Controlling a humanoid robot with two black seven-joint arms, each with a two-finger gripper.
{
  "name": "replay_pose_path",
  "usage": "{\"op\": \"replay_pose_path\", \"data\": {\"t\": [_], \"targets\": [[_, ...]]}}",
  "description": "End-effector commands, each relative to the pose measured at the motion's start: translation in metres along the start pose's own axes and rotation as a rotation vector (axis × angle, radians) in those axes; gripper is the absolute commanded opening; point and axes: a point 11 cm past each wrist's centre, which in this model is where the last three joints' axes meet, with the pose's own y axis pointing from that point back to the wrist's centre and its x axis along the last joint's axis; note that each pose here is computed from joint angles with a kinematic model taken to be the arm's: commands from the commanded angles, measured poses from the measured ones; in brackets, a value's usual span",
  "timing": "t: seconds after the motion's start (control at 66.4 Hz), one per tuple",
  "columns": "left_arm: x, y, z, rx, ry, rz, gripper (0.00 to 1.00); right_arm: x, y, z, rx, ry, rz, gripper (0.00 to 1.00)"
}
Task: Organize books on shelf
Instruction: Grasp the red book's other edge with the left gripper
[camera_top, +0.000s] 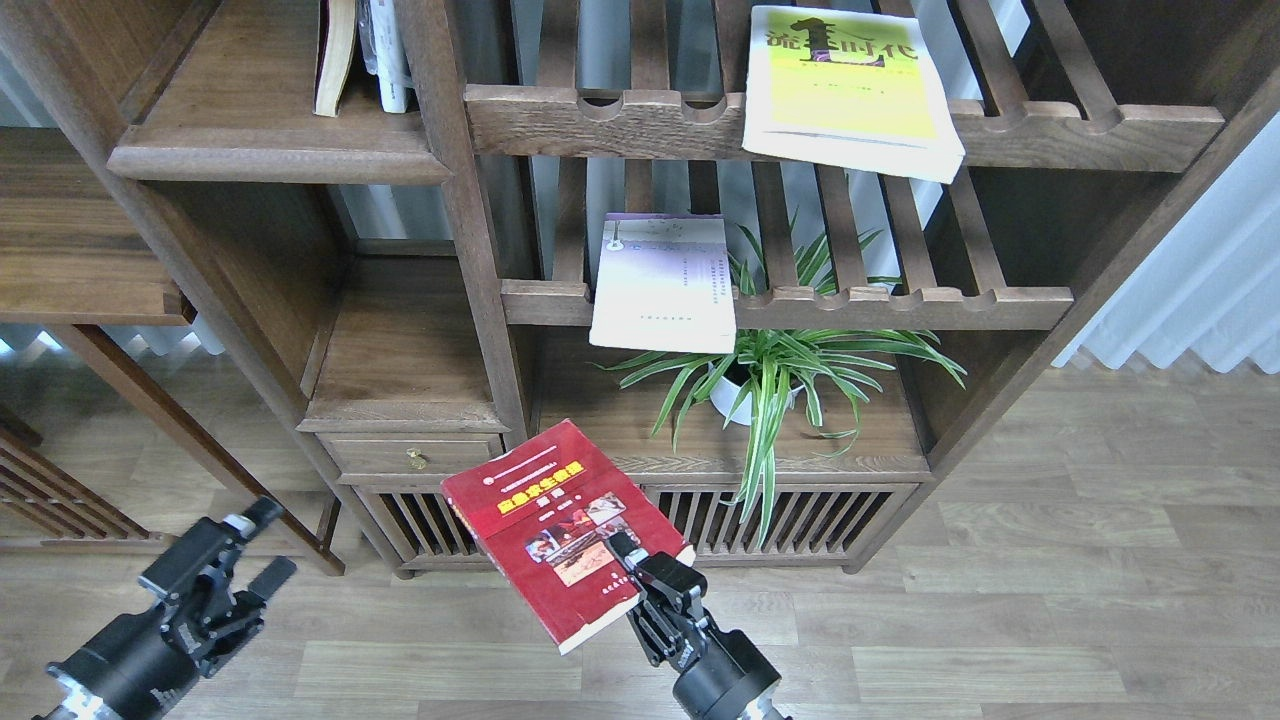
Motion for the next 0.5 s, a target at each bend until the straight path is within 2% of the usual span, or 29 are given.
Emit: {"op": "replay_pose_path", "data": {"t": [0.0,0.241,0.482], "targets": [[0.002,-0.001,-0.006,0.025,0.006,0.006,1.00,-0.001,-0.002,0.004,-0.025,0.006,-0.002,0.06],[0.007,-0.005,-0.019,0.061,0.024,0.012,1.00,-0.001,-0.002,0.006,-0.037,0.005,-0.002,0.05],[0.002,-0.027,-0.035,0.139,0.017,-0.009,1.00,-0.001,-0.002,0.007,-0.044,0.004,-0.001,0.06]]}}
